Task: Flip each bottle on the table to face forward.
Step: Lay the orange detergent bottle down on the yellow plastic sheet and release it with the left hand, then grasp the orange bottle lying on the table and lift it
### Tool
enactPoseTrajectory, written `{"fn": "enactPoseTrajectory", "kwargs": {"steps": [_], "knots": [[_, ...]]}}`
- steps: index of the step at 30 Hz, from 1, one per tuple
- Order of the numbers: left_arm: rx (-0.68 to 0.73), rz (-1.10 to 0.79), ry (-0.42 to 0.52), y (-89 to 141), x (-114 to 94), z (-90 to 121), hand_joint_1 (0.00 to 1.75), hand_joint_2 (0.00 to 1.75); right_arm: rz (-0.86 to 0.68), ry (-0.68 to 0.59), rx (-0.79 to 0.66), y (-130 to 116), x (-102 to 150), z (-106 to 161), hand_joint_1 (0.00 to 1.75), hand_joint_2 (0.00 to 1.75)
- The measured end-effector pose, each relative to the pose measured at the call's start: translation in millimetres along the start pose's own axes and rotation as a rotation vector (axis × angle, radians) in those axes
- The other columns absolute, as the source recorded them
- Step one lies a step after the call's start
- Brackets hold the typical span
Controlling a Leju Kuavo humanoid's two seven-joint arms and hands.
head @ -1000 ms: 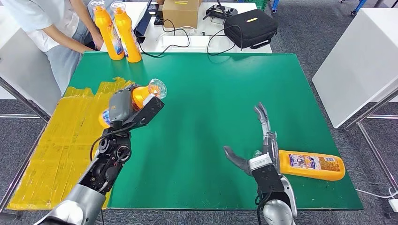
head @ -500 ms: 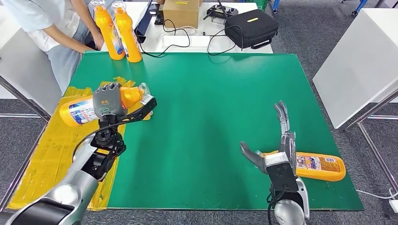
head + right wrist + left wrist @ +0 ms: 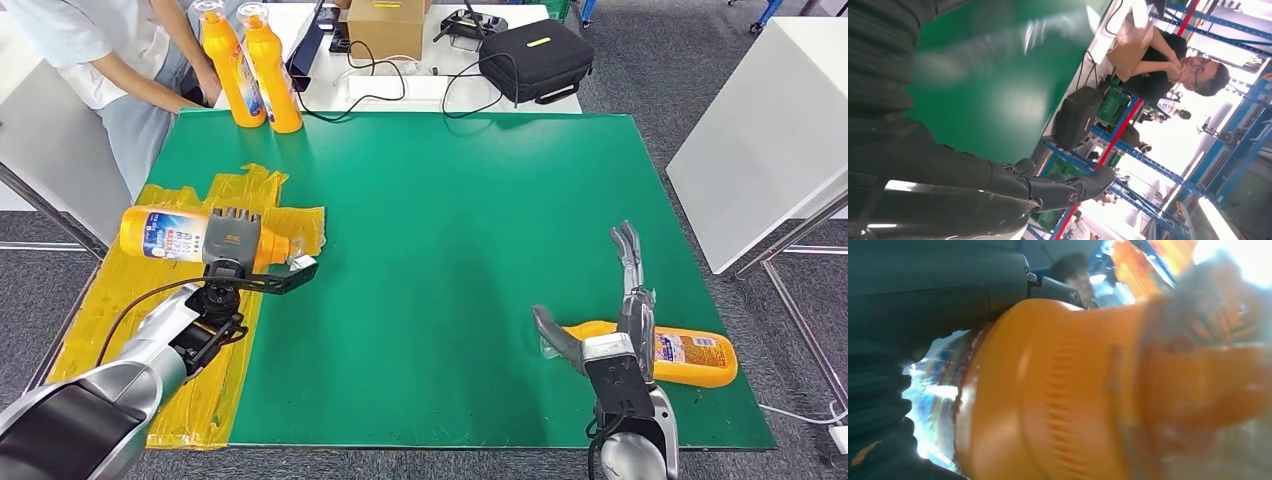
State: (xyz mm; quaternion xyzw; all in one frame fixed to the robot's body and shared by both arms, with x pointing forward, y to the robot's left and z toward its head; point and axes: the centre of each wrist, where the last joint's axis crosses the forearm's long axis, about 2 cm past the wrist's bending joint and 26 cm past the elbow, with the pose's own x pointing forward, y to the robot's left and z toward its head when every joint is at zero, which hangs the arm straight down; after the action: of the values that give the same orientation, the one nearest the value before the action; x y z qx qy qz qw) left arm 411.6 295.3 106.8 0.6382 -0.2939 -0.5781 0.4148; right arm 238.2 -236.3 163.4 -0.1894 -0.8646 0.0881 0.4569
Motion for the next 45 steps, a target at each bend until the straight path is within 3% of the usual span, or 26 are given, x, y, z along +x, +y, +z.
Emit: {"fn": "enactPoseTrajectory", "kwargs": {"steps": [5,15,25,31,38,45], "knots": [[-0.019,0.063,-0.060,-8.0,7.5,7.9,0.00,1.75,0.016,-0.002,-0.002,-2.8,-1.1,-3.8,0.00,1.75],[-0.034,0.139,-0.071,-10.5,11.7,11.4,0.00,1.75,0.053,-0.004,0.007,-4.0,-1.6,-5.4,0.00,1.75],[0.036,0.540,-0.108,-2.0,15.3,11.8,0.00,1.75,0.470,-0.006,0.271,-15.5,-9.6,-2.9,0.00,1.75],[0.064,0.718,-0.107,5.9,16.0,9.6,0.00,1.75,0.594,-0.015,0.362,-29.1,-17.0,-1.7,0.00,1.75],[0.166,1.076,-0.133,20.0,10.1,8.7,0.00,1.75,0.708,0.017,0.612,-69.5,-39.7,2.4,0.00,1.75],[0.338,1.189,-0.118,43.9,-3.1,17.5,0.00,1.75,0.793,0.133,0.749,-125.3,-69.1,8.7,0.00,1.75]]}}
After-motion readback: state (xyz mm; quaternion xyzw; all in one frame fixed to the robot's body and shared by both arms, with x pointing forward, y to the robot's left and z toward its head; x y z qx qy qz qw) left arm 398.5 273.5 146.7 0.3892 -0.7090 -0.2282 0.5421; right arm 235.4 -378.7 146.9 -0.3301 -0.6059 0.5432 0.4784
